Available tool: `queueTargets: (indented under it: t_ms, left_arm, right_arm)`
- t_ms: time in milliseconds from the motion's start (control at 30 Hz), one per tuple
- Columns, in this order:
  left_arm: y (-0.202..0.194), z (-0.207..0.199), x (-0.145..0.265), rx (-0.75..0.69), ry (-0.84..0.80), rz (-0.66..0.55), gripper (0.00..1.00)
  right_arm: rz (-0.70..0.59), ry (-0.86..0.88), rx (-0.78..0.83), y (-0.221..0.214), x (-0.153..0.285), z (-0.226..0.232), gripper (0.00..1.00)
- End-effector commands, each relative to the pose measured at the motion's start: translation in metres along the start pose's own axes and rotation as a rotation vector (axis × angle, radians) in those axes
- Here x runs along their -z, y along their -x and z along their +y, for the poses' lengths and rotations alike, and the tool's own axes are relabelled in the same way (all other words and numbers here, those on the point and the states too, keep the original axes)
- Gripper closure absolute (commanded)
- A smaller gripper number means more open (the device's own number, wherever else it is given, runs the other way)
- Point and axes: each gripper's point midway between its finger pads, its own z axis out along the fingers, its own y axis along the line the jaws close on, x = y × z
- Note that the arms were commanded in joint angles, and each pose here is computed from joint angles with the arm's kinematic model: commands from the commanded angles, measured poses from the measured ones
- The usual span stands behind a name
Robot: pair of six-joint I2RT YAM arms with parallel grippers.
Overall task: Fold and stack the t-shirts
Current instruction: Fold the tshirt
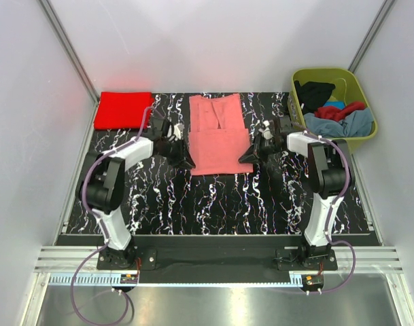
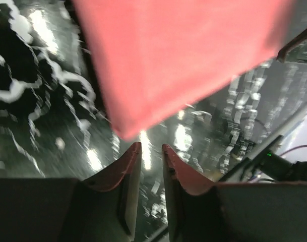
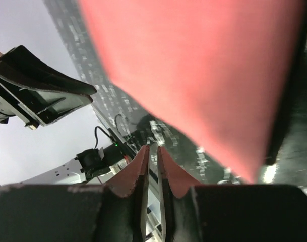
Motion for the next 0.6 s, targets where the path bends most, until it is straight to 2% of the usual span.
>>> queueTargets:
  t_ms: [0, 67, 167, 267, 333, 467, 567]
  left_arm:
    - [0.016, -0.045, 0.028, -0.045, -0.086, -0.078, 0.71]
    - [0.022, -0.058, 0.023, -0.041, -0.121, -0.089, 0.71]
    - [0.015, -0.072, -0.006, -0.008, -0.212, -0.031, 0.72]
    - [0.007, -0.067, -0.035, -0.005, -0.221, 0.009, 0.73]
    - [-0.008, -0.047, -0.051, 0.027, -0.177, 0.046, 0.74]
    - [-0.015, -0.011, -0.037, 0.047, -0.122, 0.009, 0.75]
    - [-0.028, 0.009, -0.023, 0.044, -0.084, 0.038, 0.75]
  right_arm:
    - [-0.050, 0.065, 0.115, 0.009, 0.019, 0.059, 0.82]
    - [-0.035, 0.059, 0.114, 0.011, 0.008, 0.061, 0.81]
    - [0.014, 0.062, 0.097, 0.008, -0.015, 0.060, 0.82]
    - [0.002, 0.033, 0.071, 0.011, -0.026, 0.039, 0.82]
    - [0.007, 0.006, 0.038, 0.006, -0.027, 0.017, 0.81]
    - [-0.011, -0.033, -0.042, -0.003, -0.007, -0.032, 0.81]
    - [-0.051, -0.037, -0.063, -0.003, 0.014, -0.043, 0.80]
